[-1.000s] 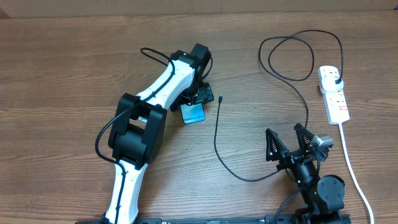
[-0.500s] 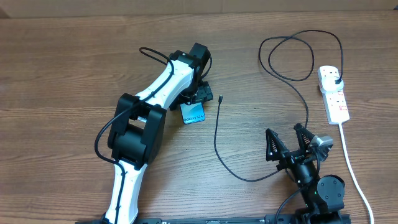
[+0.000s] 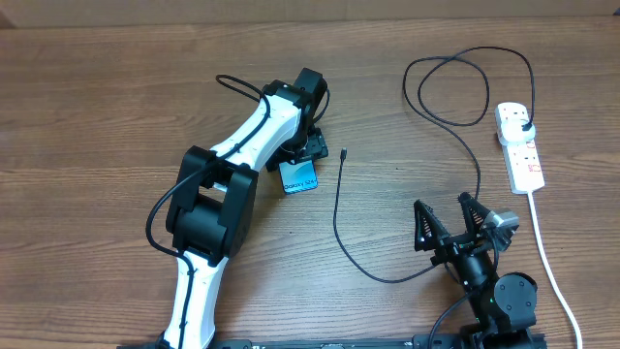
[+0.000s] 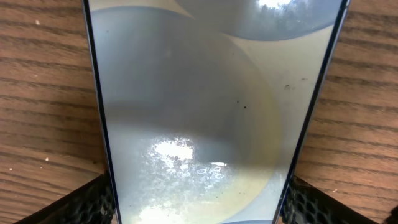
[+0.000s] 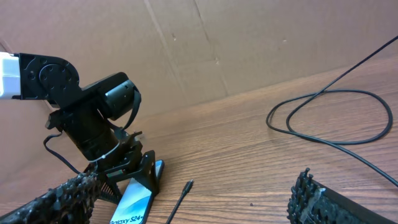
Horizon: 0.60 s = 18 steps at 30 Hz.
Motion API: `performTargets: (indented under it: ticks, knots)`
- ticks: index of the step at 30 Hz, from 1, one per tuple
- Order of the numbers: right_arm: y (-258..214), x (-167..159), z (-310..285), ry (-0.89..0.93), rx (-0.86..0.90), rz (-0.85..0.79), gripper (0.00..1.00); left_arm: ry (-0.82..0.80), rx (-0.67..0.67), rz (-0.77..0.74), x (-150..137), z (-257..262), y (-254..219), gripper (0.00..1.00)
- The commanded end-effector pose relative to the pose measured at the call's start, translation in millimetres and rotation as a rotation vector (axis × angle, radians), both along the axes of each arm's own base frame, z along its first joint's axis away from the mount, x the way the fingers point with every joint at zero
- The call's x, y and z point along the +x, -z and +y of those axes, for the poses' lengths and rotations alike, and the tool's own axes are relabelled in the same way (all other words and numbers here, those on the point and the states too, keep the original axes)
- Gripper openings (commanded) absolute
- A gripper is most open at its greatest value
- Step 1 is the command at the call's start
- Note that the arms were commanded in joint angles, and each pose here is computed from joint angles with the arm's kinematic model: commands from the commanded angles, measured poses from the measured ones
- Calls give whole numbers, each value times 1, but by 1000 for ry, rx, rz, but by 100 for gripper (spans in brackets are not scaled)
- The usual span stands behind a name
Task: Plug charger to phone and switch on socket
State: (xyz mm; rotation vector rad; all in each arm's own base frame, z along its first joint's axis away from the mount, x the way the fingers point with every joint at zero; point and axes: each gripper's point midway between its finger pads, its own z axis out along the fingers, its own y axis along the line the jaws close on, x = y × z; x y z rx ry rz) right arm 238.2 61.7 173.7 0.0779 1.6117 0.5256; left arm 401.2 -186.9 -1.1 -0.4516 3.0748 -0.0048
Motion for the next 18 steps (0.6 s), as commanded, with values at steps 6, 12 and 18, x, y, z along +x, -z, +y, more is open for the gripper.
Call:
performTargets:
  ticks: [6, 12, 18]
  knots:
    - [2, 1, -2, 9, 4, -1, 100, -14, 47, 88, -18, 15, 34, 78]
    - [2, 1, -2, 9, 4, -1, 100, -14, 47, 89, -19, 15, 34, 71]
    - [2, 1, -2, 9, 4, -1, 100, -14, 33, 96, -20, 13, 33, 63]
